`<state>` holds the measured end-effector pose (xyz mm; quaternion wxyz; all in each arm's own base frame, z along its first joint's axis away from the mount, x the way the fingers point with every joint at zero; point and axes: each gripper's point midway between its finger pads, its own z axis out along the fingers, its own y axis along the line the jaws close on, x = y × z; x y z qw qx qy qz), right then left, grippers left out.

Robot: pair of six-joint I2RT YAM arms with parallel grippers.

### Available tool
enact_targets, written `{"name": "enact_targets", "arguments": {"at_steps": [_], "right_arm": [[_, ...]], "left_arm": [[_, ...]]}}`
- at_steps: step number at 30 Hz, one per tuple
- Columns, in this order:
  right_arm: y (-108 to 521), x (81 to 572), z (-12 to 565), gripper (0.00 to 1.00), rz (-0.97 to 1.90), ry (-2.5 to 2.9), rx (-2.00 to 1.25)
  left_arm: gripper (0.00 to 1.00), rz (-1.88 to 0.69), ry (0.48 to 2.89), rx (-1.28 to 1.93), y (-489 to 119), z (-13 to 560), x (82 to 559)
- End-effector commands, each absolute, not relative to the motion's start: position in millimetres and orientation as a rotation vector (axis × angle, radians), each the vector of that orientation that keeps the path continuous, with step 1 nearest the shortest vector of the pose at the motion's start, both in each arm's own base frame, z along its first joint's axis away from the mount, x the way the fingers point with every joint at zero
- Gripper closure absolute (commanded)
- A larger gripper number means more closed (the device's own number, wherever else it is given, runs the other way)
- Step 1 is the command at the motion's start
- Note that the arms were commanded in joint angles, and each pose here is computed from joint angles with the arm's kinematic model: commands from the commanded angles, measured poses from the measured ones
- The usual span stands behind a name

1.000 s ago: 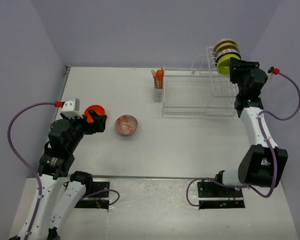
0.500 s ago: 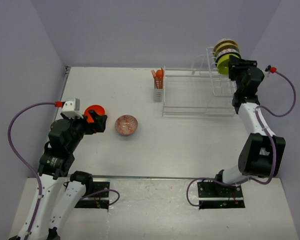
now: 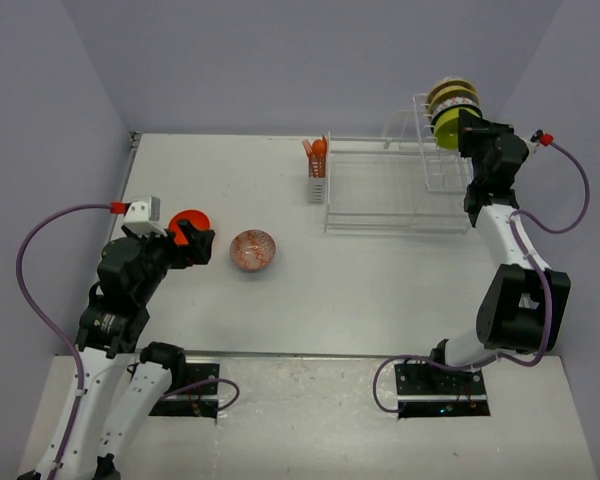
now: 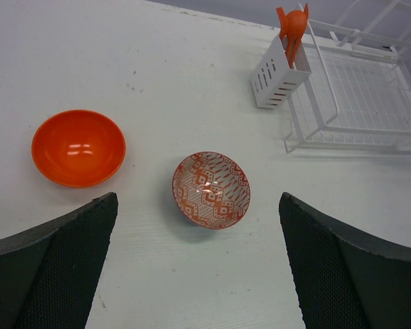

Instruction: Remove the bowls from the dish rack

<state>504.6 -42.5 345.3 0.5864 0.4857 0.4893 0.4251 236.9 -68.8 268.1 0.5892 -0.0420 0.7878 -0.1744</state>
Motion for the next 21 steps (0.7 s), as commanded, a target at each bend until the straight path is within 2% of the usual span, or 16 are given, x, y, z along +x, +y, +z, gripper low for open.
{"name": "enact_targets", "arguments": {"at_steps": [1, 2, 21], "right_arm": [[-54.6, 507.0, 354.2, 0.97, 0.999, 1.059, 1.148], [-55.6, 506.7, 352.8, 1.0, 0.999, 1.057, 1.152], [-57.9, 477.5, 399.5, 1.0, 1.134, 0.86, 1.021]], "left_arm": [[0.0, -0.414, 1.827, -0.066, -72.5, 267.5, 238.5], [0.0, -0.414, 1.827, -0.066, -72.5, 267.5, 238.5], [0.0, -0.414, 1.824, -0.066, -72.3, 268.2, 237.7]]}}
